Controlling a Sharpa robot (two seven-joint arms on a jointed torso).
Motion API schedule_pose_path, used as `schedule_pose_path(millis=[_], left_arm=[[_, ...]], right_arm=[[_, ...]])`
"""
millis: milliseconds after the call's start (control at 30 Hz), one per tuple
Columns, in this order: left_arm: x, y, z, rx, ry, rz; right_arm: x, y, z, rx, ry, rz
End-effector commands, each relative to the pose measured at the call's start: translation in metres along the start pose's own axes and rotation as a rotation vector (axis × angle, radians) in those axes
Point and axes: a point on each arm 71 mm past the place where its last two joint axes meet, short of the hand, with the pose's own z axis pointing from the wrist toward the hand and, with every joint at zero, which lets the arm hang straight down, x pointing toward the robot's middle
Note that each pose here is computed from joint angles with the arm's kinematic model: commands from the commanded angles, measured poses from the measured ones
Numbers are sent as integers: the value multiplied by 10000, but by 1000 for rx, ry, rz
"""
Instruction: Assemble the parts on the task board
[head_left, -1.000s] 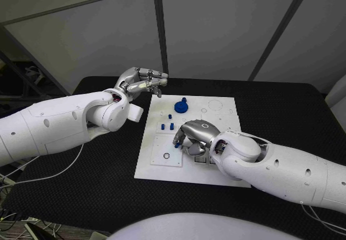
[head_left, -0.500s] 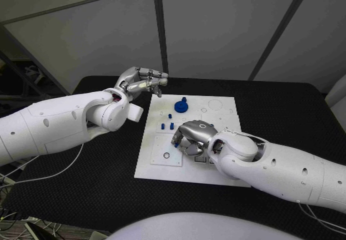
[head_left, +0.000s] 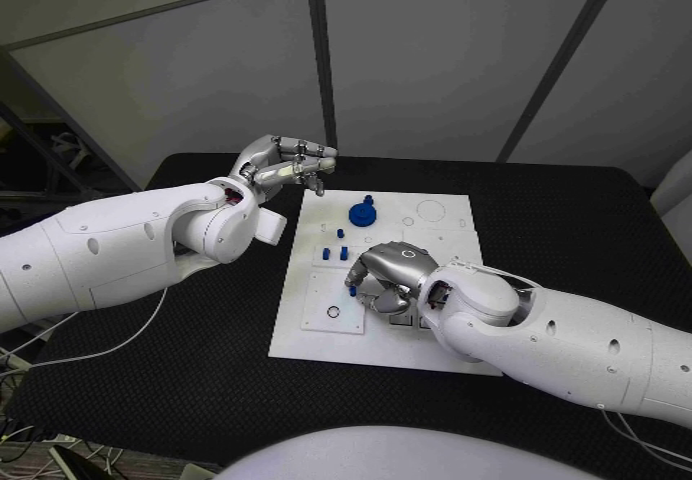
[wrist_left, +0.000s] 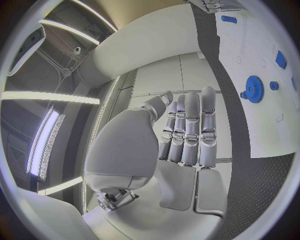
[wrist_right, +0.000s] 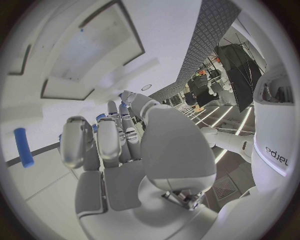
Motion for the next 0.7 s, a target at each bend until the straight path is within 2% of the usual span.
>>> schedule_pose_path(millis=[33,233,367,500,700], left_arm=[[9,-10,6,2,13,-7],[7,-7,8,2,14,-7],[2,-6,7,2,15,-7],[-3,-6,5,1,15,-8],[-8,-4,3,1,15,-7]], right_arm=[[-81,-3,-29,-8,-97,20],[-147,-30,-119,-14,-163,44],[-191,-67,-244,-7,-169,68],[-329,-184,-360,33,-134,89],[-521,-505,-542,131,-53,67]])
